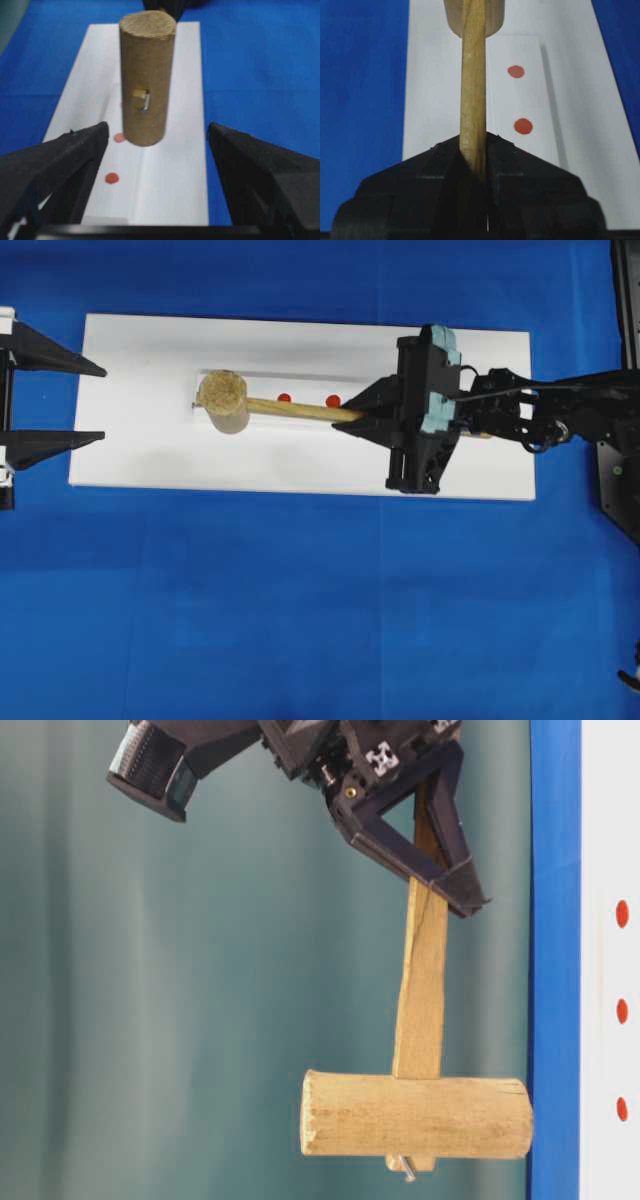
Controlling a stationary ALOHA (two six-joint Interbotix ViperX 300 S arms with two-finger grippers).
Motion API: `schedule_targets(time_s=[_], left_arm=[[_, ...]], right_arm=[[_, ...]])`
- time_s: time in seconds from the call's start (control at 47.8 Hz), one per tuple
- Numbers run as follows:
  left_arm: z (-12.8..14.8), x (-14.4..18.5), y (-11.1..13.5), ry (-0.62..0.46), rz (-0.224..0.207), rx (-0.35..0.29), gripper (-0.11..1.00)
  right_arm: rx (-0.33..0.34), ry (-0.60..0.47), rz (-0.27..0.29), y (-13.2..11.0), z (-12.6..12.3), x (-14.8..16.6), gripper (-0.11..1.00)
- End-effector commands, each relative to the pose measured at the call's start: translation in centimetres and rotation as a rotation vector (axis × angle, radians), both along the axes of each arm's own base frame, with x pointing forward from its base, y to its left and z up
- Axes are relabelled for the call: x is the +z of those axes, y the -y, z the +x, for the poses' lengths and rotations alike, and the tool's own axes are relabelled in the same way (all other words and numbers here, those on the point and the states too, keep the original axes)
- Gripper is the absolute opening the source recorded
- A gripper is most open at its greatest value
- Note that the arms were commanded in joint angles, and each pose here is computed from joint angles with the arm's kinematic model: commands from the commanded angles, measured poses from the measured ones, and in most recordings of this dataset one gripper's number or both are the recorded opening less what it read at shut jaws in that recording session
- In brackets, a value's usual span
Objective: Hit the mark with a hammer.
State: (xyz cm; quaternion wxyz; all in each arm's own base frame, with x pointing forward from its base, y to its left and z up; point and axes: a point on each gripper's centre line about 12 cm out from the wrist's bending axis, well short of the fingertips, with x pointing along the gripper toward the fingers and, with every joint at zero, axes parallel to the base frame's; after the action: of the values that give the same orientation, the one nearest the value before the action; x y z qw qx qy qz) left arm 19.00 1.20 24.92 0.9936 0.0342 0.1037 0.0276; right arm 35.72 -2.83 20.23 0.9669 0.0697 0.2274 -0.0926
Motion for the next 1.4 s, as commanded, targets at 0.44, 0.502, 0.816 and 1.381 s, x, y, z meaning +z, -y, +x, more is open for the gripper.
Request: schedule_targets(time_s=[0.44, 0.502, 0.816, 1.381], left_arm=[[0.3, 0.4, -0.1, 0.010, -0.005, 0.005, 0.77], [0.3, 0.4, -0.1, 0.010, -0.005, 0.005, 0.77], [0.3, 0.3, -0.1, 0.007, -0.006, 0.005, 0.77], [0.3, 0.2, -0.1, 0.003, -0.004, 0.004, 0.77]], right_arm=[[-0.084, 0.048, -0.010, 3.1, 0.7, 1.6, 0.02], [-0.085, 0.048, -0.010, 3.2, 0.7, 1.6, 0.02], [-0.111, -0.058, 0.031, 3.4, 2.1, -2.9, 0.02], [-0.122, -0.004, 0.052, 3.0, 0.9, -1.4, 0.02]])
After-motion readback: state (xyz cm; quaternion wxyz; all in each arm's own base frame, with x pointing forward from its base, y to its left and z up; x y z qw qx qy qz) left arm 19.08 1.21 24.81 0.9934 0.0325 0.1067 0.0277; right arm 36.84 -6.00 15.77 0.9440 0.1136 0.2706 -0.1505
